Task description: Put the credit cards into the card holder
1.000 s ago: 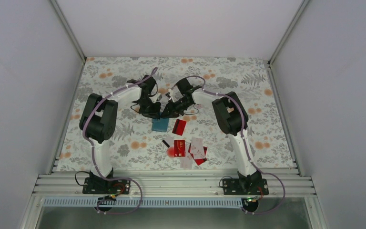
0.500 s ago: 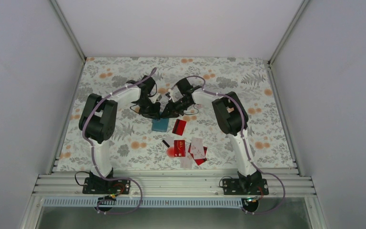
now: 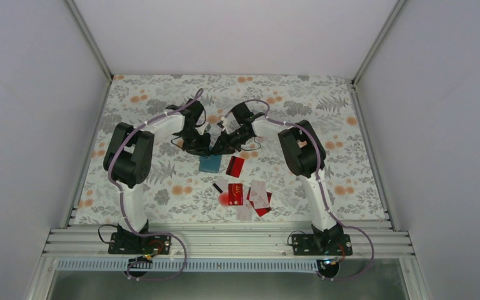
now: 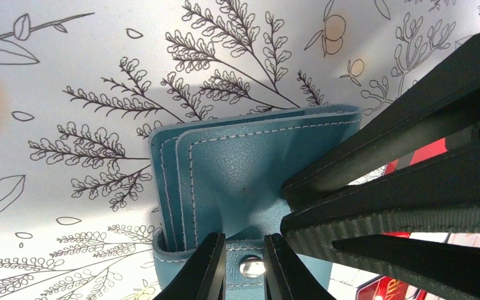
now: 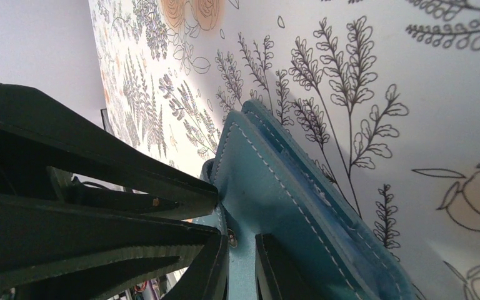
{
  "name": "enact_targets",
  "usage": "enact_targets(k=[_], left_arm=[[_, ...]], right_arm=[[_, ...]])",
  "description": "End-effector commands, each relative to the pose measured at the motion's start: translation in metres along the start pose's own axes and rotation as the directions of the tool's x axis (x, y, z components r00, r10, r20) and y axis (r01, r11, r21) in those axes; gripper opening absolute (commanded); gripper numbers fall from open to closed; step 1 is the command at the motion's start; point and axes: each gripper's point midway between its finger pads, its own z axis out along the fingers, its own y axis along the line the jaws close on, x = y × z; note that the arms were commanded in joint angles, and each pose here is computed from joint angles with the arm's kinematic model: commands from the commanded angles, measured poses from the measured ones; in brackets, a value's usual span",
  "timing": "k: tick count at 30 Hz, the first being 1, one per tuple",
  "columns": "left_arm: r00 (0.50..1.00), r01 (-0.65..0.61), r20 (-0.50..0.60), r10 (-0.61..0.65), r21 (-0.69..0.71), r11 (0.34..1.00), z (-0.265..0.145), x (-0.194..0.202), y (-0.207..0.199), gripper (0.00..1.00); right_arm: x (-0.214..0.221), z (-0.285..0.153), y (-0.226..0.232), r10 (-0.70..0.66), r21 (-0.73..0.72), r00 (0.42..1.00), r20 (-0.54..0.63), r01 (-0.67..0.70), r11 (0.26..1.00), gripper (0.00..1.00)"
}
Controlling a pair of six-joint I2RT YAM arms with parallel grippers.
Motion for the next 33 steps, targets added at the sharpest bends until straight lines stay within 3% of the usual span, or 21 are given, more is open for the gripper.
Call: enact_targets(k=[1,9,21,26,33], left_arm=[[0.998,0.020,0.061,-0.023,0.048,0.999,-0.006,-0.012,-0.017,0.18],[0.992,0.085,0.093,-0.091,0.066,0.994,-0.015,-0.025,-0.025,0.17],[0.978,0.054,0.202,-0.053,0.001,0.999,-0.054,-0.023,-0.024,0.18],[0.985,0.023,0.173,-0.014,-0.049,0.999,-0.048,-0.003,-0.014,0.18],[0.991,-0.012,0.133,0.012,-0.004,1.000,-0.022,0.011,-0.015,0.18]], right_arm=[[0.019,0.030,-0.086,0.096,0.244,0.995,-0.003,-0.092,0.965,0.13],[0.012,0.026,-0.079,0.100,0.238,0.995,0.015,-0.101,0.966,0.13],[0.012,0.024,-0.075,0.105,0.222,0.994,0.018,-0.106,0.969,0.13],[0.012,0.024,-0.075,0.100,0.226,0.995,0.019,-0.101,0.969,0.13],[0.015,0.024,-0.078,0.100,0.228,0.995,0.012,-0.100,0.969,0.13]])
